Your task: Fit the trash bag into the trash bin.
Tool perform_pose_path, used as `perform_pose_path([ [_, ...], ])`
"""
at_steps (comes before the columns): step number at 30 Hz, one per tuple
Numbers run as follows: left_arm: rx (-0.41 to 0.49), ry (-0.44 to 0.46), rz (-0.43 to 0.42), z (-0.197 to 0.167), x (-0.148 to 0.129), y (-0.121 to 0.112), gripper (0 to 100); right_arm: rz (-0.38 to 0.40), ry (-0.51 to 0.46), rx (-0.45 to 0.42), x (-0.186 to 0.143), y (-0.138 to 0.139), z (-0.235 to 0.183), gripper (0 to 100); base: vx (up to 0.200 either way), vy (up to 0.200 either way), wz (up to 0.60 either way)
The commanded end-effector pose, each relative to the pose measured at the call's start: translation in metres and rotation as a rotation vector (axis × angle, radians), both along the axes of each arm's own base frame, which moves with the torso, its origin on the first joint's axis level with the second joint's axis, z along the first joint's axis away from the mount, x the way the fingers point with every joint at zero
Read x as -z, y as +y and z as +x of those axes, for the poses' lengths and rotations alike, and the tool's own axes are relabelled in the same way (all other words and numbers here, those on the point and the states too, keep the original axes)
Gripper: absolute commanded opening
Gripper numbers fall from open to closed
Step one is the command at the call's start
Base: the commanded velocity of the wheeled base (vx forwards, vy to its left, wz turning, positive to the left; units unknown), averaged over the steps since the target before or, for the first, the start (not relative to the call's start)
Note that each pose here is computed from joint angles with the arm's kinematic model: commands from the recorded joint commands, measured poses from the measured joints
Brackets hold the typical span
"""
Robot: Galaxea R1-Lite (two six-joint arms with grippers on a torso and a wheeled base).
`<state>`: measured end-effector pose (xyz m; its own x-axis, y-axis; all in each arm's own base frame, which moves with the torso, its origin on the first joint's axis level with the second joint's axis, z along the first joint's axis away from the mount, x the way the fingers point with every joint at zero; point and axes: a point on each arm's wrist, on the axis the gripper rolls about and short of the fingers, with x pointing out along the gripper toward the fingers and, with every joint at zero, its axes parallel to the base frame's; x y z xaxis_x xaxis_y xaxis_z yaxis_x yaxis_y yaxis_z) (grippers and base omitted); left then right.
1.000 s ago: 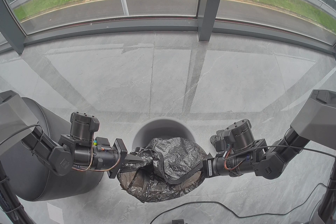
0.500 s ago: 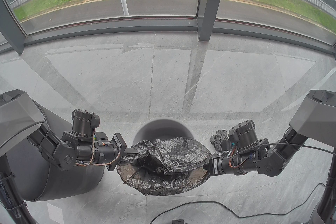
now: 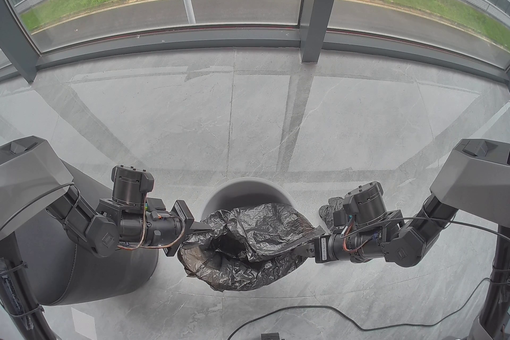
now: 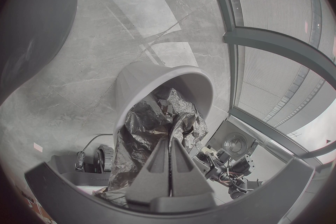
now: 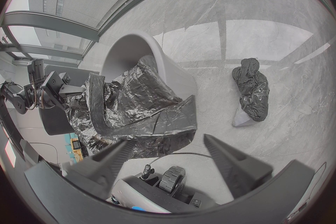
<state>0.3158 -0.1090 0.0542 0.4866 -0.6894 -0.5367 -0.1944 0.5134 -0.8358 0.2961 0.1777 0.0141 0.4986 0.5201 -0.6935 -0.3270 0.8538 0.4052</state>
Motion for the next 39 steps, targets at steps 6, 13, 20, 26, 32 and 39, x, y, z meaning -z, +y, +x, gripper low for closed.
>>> perform_pose_path([
  [6,0.002,0.003,-0.002,0.0,0.0,-0.001,0,0.034,-0.082,0.023,-0.022,-0.004,0.002,100,0.0,0.0,0.0],
  [13,-0.003,-0.023,-0.009,0.003,-0.006,-0.001,0,0.043,-0.291,-0.022,-0.081,-0.006,-0.01,100,0.0,0.0,0.0],
  [20,-0.007,-0.052,-0.016,0.006,-0.01,-0.001,0,-0.037,-0.394,-0.142,-0.088,0.014,-0.021,100,0.0,0.0,0.0],
  [26,-0.011,-0.119,-0.038,0.012,-0.014,-0.002,0,-0.091,-0.416,-0.245,-0.067,0.05,-0.015,100,0.0,0.0,0.0],
  [32,-0.013,-0.141,-0.044,0.014,-0.016,-0.002,0,-0.12,-0.445,-0.257,-0.057,0.072,-0.005,100,0.0,0.0,0.0],
  [39,-0.013,-0.125,-0.037,0.015,-0.009,-0.003,0,-0.151,-0.419,-0.277,-0.037,0.084,-0.003,100,0.0,0.0,0.0],
])
